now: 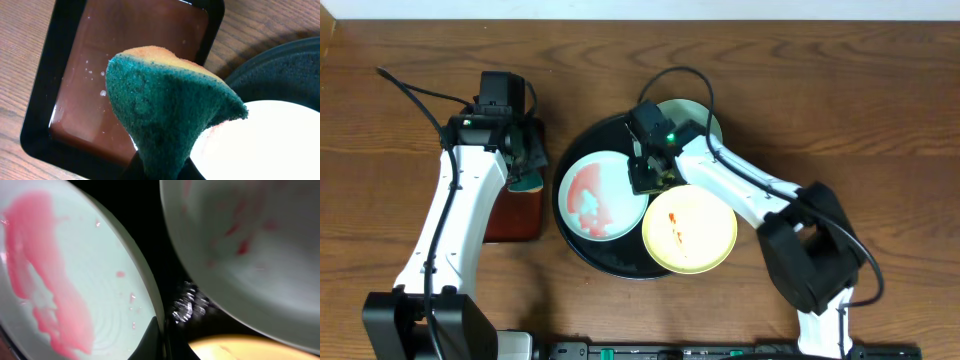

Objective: Clean dirty plates on tray and stack at the side
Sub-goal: 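Lift the green plate with right gripper and carry it right, then lower the green plate onto the table and open right gripper, then move right gripper to the yellow plate rim and grip it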

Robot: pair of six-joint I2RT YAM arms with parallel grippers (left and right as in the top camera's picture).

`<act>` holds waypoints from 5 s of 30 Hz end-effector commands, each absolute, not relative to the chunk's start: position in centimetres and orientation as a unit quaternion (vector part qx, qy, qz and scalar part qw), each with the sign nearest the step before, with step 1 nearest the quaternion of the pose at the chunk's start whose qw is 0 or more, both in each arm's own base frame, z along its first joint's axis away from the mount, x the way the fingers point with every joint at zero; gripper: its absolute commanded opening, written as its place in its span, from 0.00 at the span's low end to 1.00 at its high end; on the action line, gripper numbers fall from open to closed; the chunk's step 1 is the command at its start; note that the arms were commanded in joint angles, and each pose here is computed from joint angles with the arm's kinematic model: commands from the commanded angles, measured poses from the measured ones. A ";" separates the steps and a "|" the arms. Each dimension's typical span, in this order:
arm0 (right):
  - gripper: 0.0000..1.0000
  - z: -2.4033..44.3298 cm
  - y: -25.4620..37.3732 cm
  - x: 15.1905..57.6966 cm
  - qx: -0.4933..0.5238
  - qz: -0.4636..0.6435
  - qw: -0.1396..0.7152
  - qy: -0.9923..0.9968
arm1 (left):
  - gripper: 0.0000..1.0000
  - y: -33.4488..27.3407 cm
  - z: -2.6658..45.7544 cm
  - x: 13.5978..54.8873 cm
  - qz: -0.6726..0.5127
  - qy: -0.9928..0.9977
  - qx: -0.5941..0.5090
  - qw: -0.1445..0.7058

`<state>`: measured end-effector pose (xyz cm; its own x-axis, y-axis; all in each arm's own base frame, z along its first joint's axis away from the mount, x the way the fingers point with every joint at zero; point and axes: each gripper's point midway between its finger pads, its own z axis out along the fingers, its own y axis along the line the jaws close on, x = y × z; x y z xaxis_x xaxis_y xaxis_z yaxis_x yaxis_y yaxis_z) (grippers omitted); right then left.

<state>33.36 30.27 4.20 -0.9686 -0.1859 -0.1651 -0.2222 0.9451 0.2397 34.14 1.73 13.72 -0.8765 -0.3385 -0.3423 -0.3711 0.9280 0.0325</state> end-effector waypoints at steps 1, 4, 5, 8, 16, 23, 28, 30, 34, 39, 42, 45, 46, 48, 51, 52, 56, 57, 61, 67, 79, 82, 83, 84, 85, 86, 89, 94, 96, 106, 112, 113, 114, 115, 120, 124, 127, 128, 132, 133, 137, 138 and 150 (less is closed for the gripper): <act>0.01 9.4 28.9 36.0 -0.127 0.069 0.170 0.975 | 0.08 2.0 13.8 34.3 0.053 0.968 -0.181 0.168; 0.01 11.3 27.1 36.7 -0.123 0.002 0.215 0.969 | 0.08 2.0 13.8 34.4 0.052 0.967 -0.181 0.170; 0.01 12.0 26.8 36.9 -0.129 -0.014 0.229 0.965 | 0.08 2.0 13.8 34.4 0.052 0.967 -0.181 0.170; 0.01 14.1 26.3 37.1 -0.147 -0.053 0.271 0.950 | 0.08 2.0 13.9 34.5 0.052 0.967 -0.182 0.172; 0.01 20.7 25.1 36.9 -0.139 -0.221 0.416 0.871 | 0.08 2.0 13.9 34.6 0.051 0.967 -0.182 0.173; 0.01 23.1 26.7 35.1 -0.153 -0.269 0.467 0.828 | 0.08 2.0 13.9 34.6 0.051 0.967 -0.182 0.173; 0.01 24.9 27.3 34.0 -0.152 -0.302 0.502 0.796 | 0.08 2.0 13.9 34.6 0.051 0.967 -0.182 0.173; 0.01 25.2 27.4 33.7 -0.153 -0.306 0.507 0.791 | 0.08 2.0 13.9 34.6 0.051 0.967 -0.182 0.173; 0.01 25.1 27.6 33.6 -0.154 -0.304 0.507 0.791 | 0.08 2.0 13.9 34.6 0.051 0.967 -0.182 0.173; 0.01 24.6 27.7 33.7 -0.150 -0.288 0.501 0.802 | 0.08 2.0 13.9 34.6 0.051 0.967 -0.182 0.173; 0.01 22.4 28.1 33.6 -0.172 -0.247 0.459 0.836 | 0.08 2.0 13.9 34.6 0.051 0.967 -0.182 0.173; 0.01 19.7 28.7 33.5 -0.189 -0.186 0.402 0.877 | 0.08 2.0 13.9 34.6 0.051 0.967 -0.182 0.173; 0.01 18.7 28.9 33.5 -0.192 -0.158 0.378 0.892 | 0.08 2.0 13.9 34.6 0.051 0.967 -0.182 0.173; 0.01 17.3 29.0 33.7 -0.191 -0.106 0.335 0.917 | 0.08 2.0 13.9 34.6 0.051 0.967 -0.182 0.173; 0.01 16.3 28.5 34.1 -0.176 -0.033 0.282 0.943 | 0.08 2.0 13.9 34.6 0.051 0.967 -0.182 0.173; 0.01 16.3 28.2 34.4 -0.168 0.001 0.264 0.950 | 0.08 2.0 13.9 34.6 0.051 0.967 -0.182 0.173; 0.01 18.6 26.4 35.7 -0.142 0.120 0.230 0.955 | 0.08 2.0 13.9 34.6 0.051 0.967 -0.182 0.173; 0.01 19.6 25.1 36.3 -0.123 0.145 0.229 0.955 | 0.08 2.0 13.9 34.6 0.051 0.967 -0.182 0.173; 0.01 22.3 18.7 38.7 -0.042 0.194 0.237 0.951 | 0.08 2.0 13.9 34.6 0.051 0.967 -0.181 0.173; 0.01 21.7 6.3 40.0 0.085 0.144 0.224 0.960 | 0.08 2.0 13.9 34.6 0.051 0.967 -0.181 0.173; 0.01 11.0 -4.8 35.8 0.217 0.091 0.131 0.963 | 0.08 2.0 13.9 34.8 0.050 0.966 -0.182 0.177; 0.01 7.3 -6.3 34.3 0.241 0.057 0.121 0.961 | 0.08 1.9 13.9 34.8 0.050 0.966 -0.182 0.177; 0.01 6.3 -6.4 34.1 0.243 0.056 0.122 0.961 | 0.08 1.9 13.9 34.7 0.050 0.966 -0.182 0.177; 0.01 5.4 -6.4 33.9 0.243 0.055 0.125 0.960 | 0.08 1.9 13.9 34.7 0.050 0.966 -0.182 0.177; 0.01 4.8 -6.5 33.8 0.239 0.053 0.128 0.961 | 0.08 1.9 13.9 34.7 0.050 0.966 -0.182 0.177; 0.01 4.2 -6.6 33.6 0.240 0.050 0.131 0.961 | 0.08 1.9 13.9 34.7 0.050 0.966 -0.182 0.177; 0.02 2.9 -6.6 33.5 0.231 0.049 0.144 0.961 | 0.08 1.9 13.9 34.7 0.050 0.966 -0.182 0.177; 0.43 3.0 -6.1 33.4 0.223 0.059 0.142 0.963 | 0.07 1.9 13.9 34.7 0.050 0.966 -0.182 0.177; 0.43 4.0 -5.3 33.8 0.213 0.085 0.141 0.963 | 0.07 1.9 13.9 34.7 0.050 0.966 -0.182 0.177; 0.43 10.1 5.1 32.6 0.074 0.273 0.081 0.956 | 0.08 1.9 13.9 34.7 0.050 0.966 -0.181 0.177; 0.45 7.9 9.4 29.3 -0.005 0.224 0.022 0.974 | 0.08 1.9 13.8 34.7 0.049 0.967 -0.181 0.175; 0.46 7.4 10.0 28.7 -0.014 0.210 0.014 0.977 | 0.08 1.9 13.8 34.6 0.049 0.967 -0.181 0.174; 0.47 6.8 10.3 28.3 -0.016 0.191 0.008 0.981 | 0.08 1.9 13.8 34.6 0.049 0.967 -0.181 0.174; 0.47 6.3 10.5 27.9 -0.014 0.174 0.003 0.985 | 0.08 1.9 13.8 34.6 0.049 0.967 -0.181 0.174; 0.44 4.8 12.0 26.7 -0.030 0.146 -0.004 0.989 | 0.08 1.8 13.8 34.6 0.049 0.967 -0.181 0.174; 0.40 4.0 12.8 25.9 -0.029 0.146 -0.010 0.989 | 0.08 1.8 13.8 34.6 0.049 0.967 -0.181 0.173; 0.37 3.3 13.0 25.5 -0.033 0.144 -0.010 0.989 | 0.08 1.9 13.8 34.6 0.049 0.967 -0.181 0.173; 0.35 3.0 12.9 25.4 -0.029 0.142 -0.010 0.989 | 0.08 1.9 13.8 34.6 0.049 0.967 -0.181 0.173; 0.26 2.3 12.8 25.1 -0.023 0.140 -0.010 0.990 | 0.07 1.9 13.8 34.5 0.049 0.967 -0.181 0.172; 0.22 2.2 12.8 25.1 -0.023 0.140 -0.010 0.990 | 0.08 1.8 13.8 34.5 0.049 0.967 -0.181 0.172; 0.01 2.3 12.8 25.2 -0.018 0.142 -0.009 0.990 | 0.08 1.9 13.8 34.5 0.049 0.967 -0.181 0.172; 0.01 2.3 12.8 25.1 -0.018 0.142 -0.009 0.990 | 0.08 1.8 13.8 34.6 0.049 0.967 -0.181 0.173; 0.01 5.0 18.7 26.7 -0.023 0.210 0.030 0.977 | 0.08 1.9 13.7 34.3 0.050 0.968 -0.181 0.168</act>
<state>25.15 15.84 2.72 -0.9967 -0.0804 -0.0078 -0.0782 0.9354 0.3447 34.32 1.71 13.76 -0.8741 -0.3386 -0.3483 -0.3711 0.9282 0.0289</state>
